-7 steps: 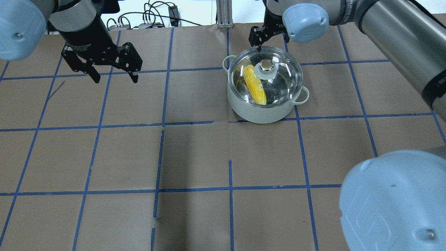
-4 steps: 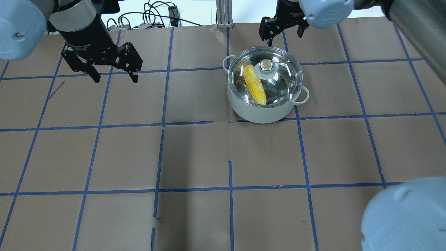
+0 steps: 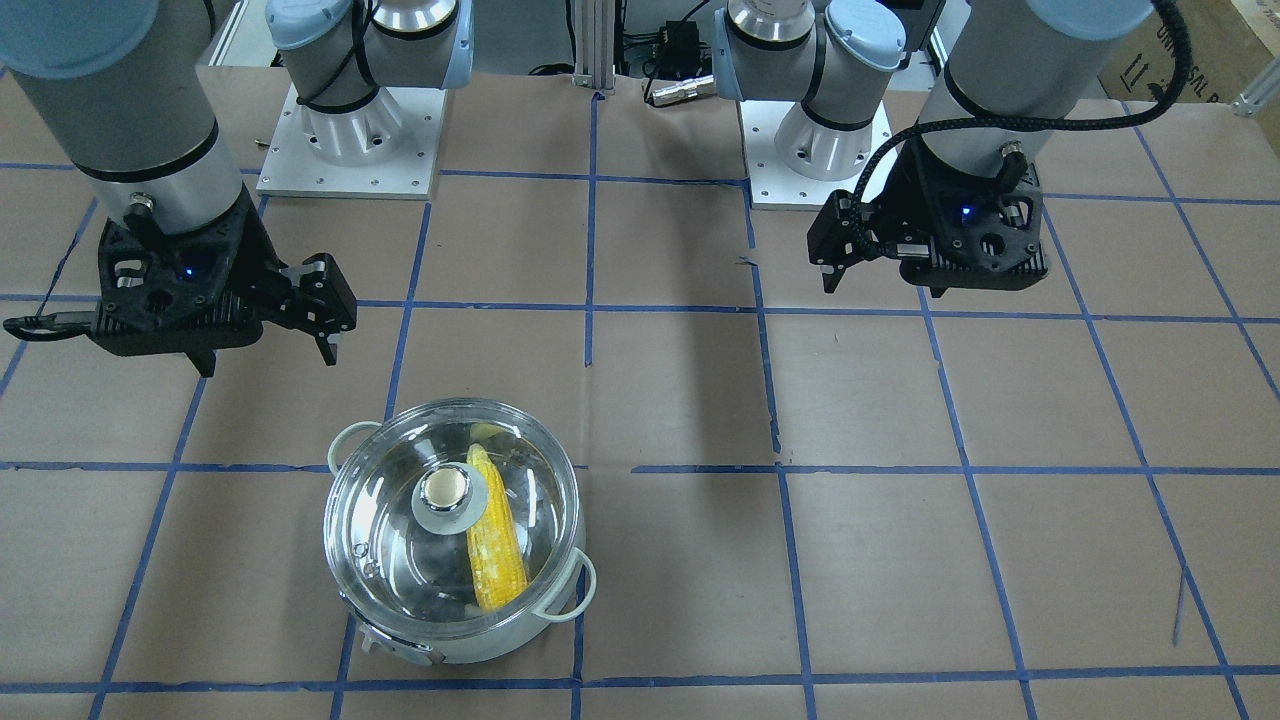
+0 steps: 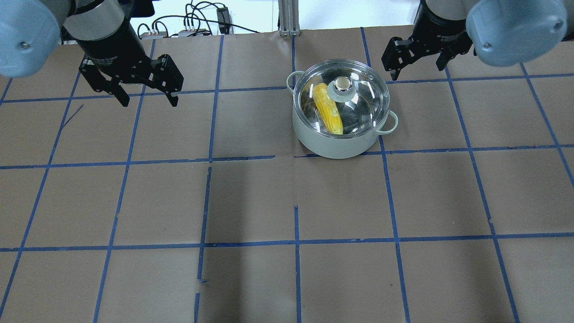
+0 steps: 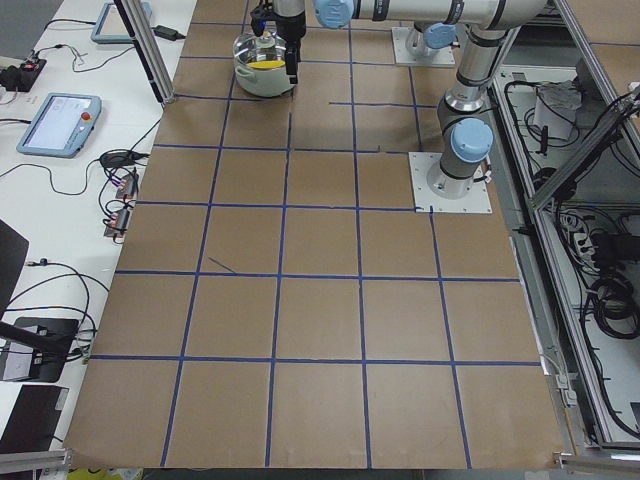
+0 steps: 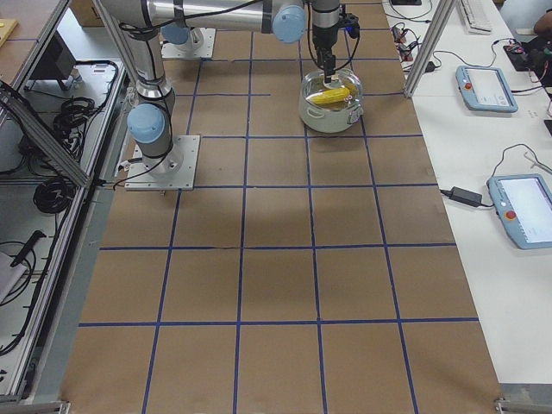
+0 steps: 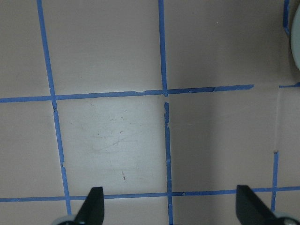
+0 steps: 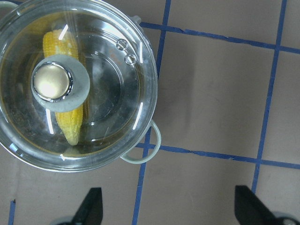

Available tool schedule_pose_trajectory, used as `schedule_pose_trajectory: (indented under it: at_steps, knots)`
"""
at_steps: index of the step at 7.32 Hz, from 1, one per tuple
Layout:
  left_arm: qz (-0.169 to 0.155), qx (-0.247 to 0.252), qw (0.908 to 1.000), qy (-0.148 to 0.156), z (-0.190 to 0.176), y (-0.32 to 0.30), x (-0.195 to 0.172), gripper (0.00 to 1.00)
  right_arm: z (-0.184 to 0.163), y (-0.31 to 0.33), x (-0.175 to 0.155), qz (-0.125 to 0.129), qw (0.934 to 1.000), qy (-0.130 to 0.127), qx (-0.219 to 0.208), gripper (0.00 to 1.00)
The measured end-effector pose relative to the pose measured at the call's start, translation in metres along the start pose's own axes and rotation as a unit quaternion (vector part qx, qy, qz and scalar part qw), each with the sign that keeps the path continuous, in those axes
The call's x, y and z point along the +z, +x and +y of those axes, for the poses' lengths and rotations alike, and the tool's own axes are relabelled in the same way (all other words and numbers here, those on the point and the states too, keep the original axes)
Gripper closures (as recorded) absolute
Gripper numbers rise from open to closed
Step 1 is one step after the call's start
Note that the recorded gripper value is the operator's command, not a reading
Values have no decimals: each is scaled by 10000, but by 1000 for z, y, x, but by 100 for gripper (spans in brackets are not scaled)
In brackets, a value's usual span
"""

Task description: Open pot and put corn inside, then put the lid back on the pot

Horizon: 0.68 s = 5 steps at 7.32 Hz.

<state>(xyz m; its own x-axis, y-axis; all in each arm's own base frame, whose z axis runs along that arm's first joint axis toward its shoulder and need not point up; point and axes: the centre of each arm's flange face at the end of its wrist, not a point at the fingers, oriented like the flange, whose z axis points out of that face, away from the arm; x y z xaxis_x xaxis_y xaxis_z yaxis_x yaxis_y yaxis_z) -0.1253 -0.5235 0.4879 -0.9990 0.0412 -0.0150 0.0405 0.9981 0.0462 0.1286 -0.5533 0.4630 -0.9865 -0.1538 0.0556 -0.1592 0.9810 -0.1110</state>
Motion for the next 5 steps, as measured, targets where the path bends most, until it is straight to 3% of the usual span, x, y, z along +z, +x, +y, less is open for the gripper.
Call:
schedule_pose_trajectory:
  at_steps: [5]
  knots:
    - [0, 3, 10000, 0, 0, 0, 0, 0, 9, 1, -11, 18, 9999, 83, 84, 0]
